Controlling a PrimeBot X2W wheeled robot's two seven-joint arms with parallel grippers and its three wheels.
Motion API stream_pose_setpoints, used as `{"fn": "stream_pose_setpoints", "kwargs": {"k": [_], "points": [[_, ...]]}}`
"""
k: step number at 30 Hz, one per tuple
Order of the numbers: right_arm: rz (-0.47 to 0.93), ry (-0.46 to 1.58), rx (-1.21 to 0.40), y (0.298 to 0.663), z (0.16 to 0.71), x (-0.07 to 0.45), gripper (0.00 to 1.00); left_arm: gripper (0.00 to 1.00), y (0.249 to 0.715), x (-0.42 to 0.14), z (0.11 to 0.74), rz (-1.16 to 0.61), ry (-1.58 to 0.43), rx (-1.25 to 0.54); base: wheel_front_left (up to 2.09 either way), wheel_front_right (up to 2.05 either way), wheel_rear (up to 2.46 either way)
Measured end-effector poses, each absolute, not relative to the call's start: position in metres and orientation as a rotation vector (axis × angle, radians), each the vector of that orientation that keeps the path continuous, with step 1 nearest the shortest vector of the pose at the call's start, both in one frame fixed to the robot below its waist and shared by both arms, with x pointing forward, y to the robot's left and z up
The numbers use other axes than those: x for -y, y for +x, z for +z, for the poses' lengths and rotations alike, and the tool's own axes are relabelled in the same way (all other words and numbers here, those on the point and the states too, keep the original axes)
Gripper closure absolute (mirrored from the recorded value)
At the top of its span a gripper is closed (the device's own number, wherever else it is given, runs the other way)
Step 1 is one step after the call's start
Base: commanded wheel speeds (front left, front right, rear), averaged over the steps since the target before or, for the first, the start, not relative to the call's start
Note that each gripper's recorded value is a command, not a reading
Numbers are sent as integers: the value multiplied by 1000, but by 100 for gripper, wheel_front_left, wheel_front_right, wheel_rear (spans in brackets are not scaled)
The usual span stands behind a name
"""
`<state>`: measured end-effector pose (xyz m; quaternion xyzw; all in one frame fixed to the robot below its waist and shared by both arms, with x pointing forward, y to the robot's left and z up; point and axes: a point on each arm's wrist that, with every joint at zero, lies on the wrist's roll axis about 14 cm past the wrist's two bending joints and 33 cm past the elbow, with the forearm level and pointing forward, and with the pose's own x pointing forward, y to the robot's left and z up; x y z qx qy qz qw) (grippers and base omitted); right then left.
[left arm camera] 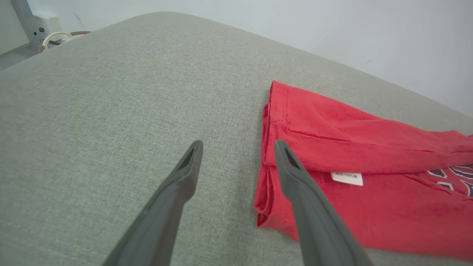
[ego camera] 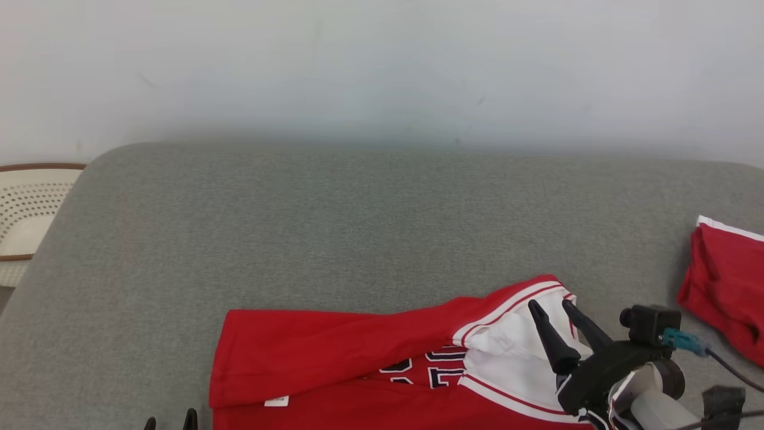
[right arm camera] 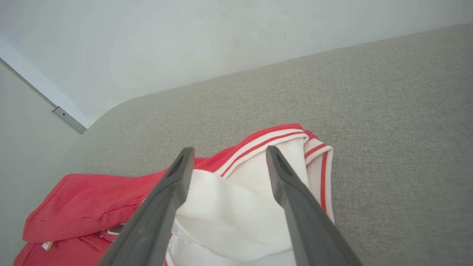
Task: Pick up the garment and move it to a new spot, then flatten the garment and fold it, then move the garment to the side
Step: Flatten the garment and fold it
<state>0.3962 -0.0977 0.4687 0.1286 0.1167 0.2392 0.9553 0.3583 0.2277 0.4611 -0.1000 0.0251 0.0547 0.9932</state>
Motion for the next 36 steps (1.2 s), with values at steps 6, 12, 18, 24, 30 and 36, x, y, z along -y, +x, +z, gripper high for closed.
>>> {"fn": "stream_pose_setpoints", "kwargs": {"k": [6,12,18,24,30,36], "points": [[514,228,-275,415,473,81,18,0,341,-243,455,163,-202,-63,0,0,0],[556,174,-292,429,476,64,0,0,332,-249,452,187,-210,-70,0,0,0],[626,158,-339,419,464,45,0,0,328,-250,449,199,-239,-75,0,0,0],[631,174,-379,392,441,54,0,0,333,-246,451,189,-250,-67,0,0,0],[631,186,-382,373,435,57,0,0,340,-237,450,160,-251,-74,0,0,0],[669,171,-357,367,442,45,35,0,344,-233,452,144,-252,-70,0,0,0]]}}
